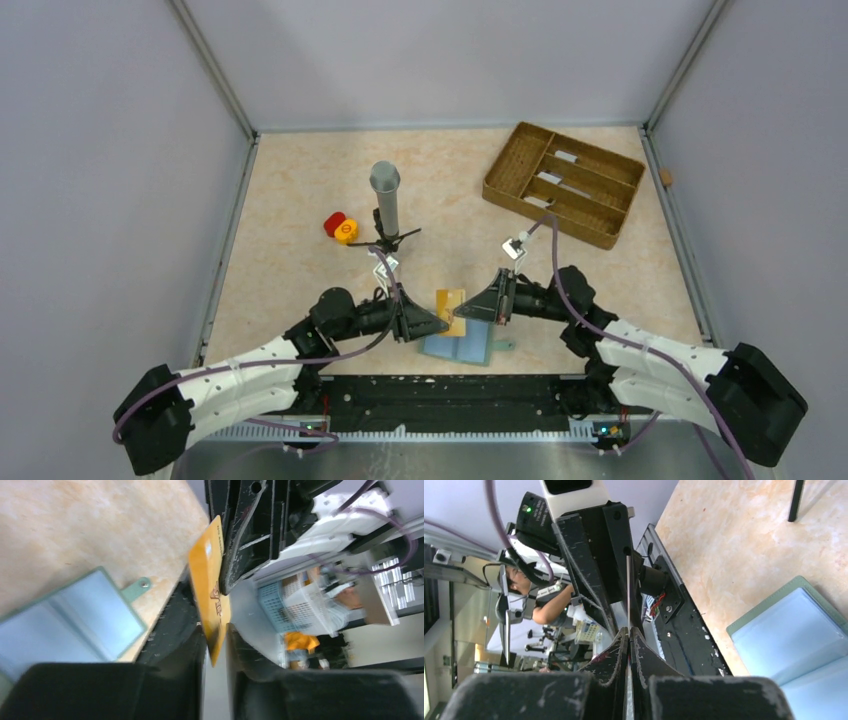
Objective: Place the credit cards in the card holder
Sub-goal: Insert the credit card into the card holder.
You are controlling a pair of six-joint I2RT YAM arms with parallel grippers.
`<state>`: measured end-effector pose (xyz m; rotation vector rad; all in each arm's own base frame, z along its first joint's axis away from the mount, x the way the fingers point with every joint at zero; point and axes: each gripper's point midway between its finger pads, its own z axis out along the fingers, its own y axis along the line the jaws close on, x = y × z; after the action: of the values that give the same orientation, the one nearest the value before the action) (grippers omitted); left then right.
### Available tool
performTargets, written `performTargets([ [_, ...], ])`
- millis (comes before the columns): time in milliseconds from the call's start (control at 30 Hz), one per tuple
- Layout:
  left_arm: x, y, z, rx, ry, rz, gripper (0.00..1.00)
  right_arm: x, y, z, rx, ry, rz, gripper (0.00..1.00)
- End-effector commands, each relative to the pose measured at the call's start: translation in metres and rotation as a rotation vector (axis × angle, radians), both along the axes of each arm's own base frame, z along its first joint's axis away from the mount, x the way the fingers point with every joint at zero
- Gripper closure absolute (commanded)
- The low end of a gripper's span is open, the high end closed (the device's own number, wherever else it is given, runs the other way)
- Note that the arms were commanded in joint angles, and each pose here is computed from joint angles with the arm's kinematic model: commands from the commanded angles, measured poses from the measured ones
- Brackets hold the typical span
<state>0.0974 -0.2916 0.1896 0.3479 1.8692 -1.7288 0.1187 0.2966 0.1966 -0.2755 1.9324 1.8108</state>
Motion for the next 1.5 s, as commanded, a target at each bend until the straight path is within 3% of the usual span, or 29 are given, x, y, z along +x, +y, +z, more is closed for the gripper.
performTargets([
  [0, 0.013, 0.002, -0.011, 0.045, 0.03, 0.078, 0.55, 0.005, -0.002, -0.007, 0.019, 0.044, -0.07, 1.0],
  [67, 0.023, 0.009, -0.034, 0.153, 0.076, 0.153, 0.33, 0.011, -0.007, -0.032, -0.063, 0.126, -0.129, 1.0],
  [233, 0.036, 0.032, -0.082, 0.38, 0.168, 0.286, 0.28, 0.001, -0.022, -0.085, -0.184, 0.311, -0.177, 1.0],
  [433, 0.034, 0.042, -0.115, 0.483, 0.252, 0.331, 0.3, -0.007, -0.032, -0.119, -0.265, 0.41, -0.201, 1.0],
  [700, 0.037, 0.049, -0.133, 0.567, 0.278, 0.368, 0.35, -0.006, -0.032, -0.135, -0.3, 0.429, -0.205, 1.0],
  [1467, 0.037, 0.05, -0.147, 0.617, 0.288, 0.359, 0.45, 0.003, -0.026, -0.153, -0.327, 0.413, -0.215, 1.0],
])
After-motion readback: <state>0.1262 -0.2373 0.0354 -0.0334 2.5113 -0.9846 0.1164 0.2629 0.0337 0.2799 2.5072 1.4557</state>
